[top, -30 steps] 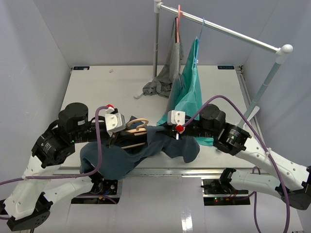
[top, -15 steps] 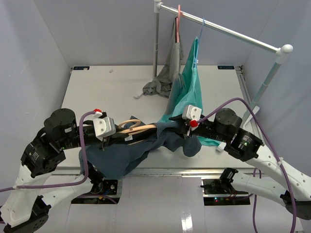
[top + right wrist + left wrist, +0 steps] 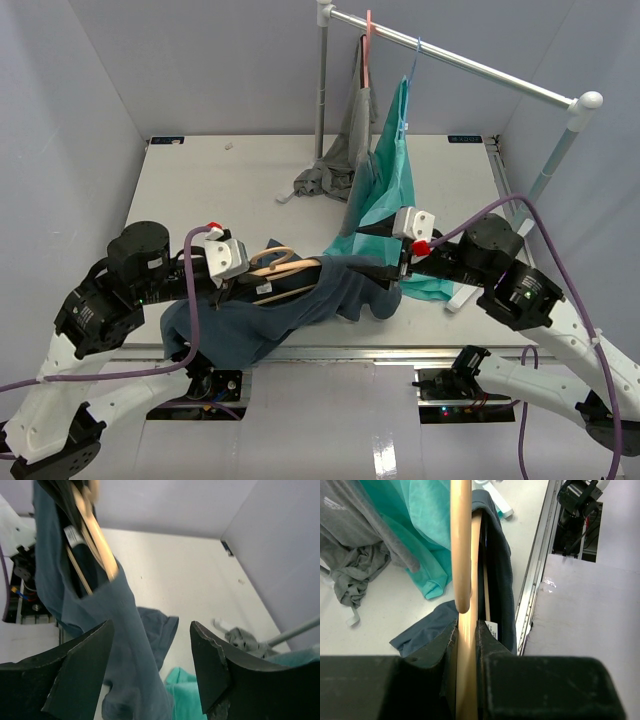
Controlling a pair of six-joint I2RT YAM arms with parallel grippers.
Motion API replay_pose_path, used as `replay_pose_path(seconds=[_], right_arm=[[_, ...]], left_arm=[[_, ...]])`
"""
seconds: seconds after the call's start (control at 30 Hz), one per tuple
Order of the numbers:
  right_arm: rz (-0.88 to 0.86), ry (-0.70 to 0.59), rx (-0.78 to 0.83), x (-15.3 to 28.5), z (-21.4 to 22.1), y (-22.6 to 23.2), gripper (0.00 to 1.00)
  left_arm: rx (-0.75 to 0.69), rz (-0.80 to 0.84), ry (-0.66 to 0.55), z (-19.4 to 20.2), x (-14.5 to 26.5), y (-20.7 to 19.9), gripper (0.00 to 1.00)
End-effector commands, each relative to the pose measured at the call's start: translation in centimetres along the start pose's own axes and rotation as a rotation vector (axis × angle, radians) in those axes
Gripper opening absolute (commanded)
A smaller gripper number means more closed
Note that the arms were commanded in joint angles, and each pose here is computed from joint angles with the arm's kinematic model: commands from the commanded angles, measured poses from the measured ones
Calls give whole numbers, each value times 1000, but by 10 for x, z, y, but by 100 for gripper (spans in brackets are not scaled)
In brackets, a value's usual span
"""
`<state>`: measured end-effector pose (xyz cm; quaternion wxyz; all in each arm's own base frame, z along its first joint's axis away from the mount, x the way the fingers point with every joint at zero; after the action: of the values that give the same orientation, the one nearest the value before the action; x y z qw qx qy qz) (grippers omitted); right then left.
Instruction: Place the t-shirt on the hanger
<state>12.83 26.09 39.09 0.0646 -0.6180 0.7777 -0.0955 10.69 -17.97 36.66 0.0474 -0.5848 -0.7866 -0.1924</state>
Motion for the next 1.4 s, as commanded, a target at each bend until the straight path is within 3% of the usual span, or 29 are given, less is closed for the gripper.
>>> replay_pose_path(seconds=[0.0, 0.3, 0.7, 0.8, 0.93, 1.0, 1.03, 1.13, 1.17, 1.2, 1.3, 1.37], right_arm=[[-154, -139, 68, 7, -50, 21, 70], [-286, -120, 28, -40, -58, 19, 70], [-383, -166, -9, -70, -54, 44, 68], [-371, -193, -27, -79, -57, 40, 58], [-350, -116, -90, -93, -47, 33, 34], [-331, -96, -101, -98, -43, 29, 12], [-325, -86, -108, -99, -41, 28, 8], [-298, -40, -137, -108, -35, 22, 8], [-260, -15, -147, -112, -31, 15, 8], [-234, -10, -151, -115, -33, 10, 8], [-77, -12, -142, -129, -44, -23, 8], [1, -11, -130, -135, -52, -41, 8]], left_arm=[[-24, 24, -62, -11, -7, 1, 0], [-14, 95, -77, -9, -27, -1, 0], [2, 150, -84, -2, -45, -2, 0], [-7, 145, -93, -5, -46, -1, 0], [-24, 132, -112, -12, -45, 3, 0], [-30, 124, -117, -13, -45, 4, 0], [-31, 117, -115, -12, -45, 6, 0], [-33, 45, -93, -8, -47, 18, 0], [-19, -9, -83, -6, -47, 26, 2], [-11, -66, -72, -5, -46, 35, 12], [92, -328, 0, 2, -29, 73, 54], [146, -538, 61, 7, -6, 100, 66]])
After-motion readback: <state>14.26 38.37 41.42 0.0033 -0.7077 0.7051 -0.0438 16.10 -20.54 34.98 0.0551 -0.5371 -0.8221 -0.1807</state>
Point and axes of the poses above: each gripper's point midway between its finger pads, its own x axis back along the fingers, its own y axis along the line the jaws close on, z = x × y, the point moved 1 cm from there along x, back along the fingers, and after that the axes turned 5 degrees about -x, right-handed, at the moved point
